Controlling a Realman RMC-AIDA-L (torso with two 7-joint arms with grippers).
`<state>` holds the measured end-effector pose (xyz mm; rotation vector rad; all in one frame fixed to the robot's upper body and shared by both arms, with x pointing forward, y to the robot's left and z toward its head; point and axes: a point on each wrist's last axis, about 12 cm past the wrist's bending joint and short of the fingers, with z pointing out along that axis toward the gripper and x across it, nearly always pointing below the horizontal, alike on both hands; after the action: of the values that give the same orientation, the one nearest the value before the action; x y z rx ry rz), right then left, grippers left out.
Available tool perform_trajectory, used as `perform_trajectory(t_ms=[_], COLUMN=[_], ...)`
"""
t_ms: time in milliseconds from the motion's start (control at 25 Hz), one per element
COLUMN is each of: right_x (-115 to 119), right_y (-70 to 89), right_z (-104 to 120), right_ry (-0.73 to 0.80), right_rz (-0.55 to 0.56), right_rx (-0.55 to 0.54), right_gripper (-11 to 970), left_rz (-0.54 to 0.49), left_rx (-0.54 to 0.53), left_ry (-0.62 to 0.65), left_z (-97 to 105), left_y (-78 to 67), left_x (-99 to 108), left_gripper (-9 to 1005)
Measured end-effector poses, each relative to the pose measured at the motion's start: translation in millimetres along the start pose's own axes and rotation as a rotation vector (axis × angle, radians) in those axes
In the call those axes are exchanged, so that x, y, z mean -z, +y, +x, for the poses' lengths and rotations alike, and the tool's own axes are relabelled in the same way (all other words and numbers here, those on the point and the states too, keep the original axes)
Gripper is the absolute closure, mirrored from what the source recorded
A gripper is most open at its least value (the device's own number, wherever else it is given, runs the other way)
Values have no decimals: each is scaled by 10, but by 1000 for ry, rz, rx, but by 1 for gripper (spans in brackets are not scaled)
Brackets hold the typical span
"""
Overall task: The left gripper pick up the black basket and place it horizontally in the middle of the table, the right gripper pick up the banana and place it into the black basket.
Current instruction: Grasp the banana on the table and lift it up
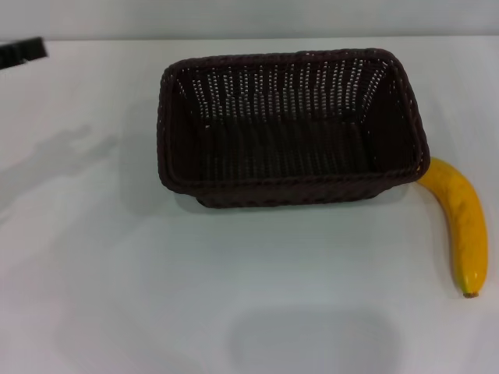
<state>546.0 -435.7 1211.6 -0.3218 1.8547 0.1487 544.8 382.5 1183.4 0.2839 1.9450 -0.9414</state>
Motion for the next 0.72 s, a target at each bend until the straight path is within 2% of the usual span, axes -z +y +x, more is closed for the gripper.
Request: perform_trajectory(t_ms=[80,200,480,600,720], right_x=[-13,-68,-202,-279,-420], right_y=[42,131,477,604,796], right_z=[-160,-282,-380,-371,-362], right_ry=[109,291,668,753,816], right_rz=[-40,-116,-260,-259,-275], right_rx=[-11,-41,-84,-105,-109], right_gripper=[120,120,120,120,120], left_rz=[0,-20,-55,-52,-59], left_rx=[-51,-121,-164,-160,-146], left_ry=[-65,-170,-234,-243,-260], left_z=[59,205,344,355,365], left_y=[10,30,48,61,82], left_x=[122,312,359,336,360], left_gripper=[331,331,331,331,332])
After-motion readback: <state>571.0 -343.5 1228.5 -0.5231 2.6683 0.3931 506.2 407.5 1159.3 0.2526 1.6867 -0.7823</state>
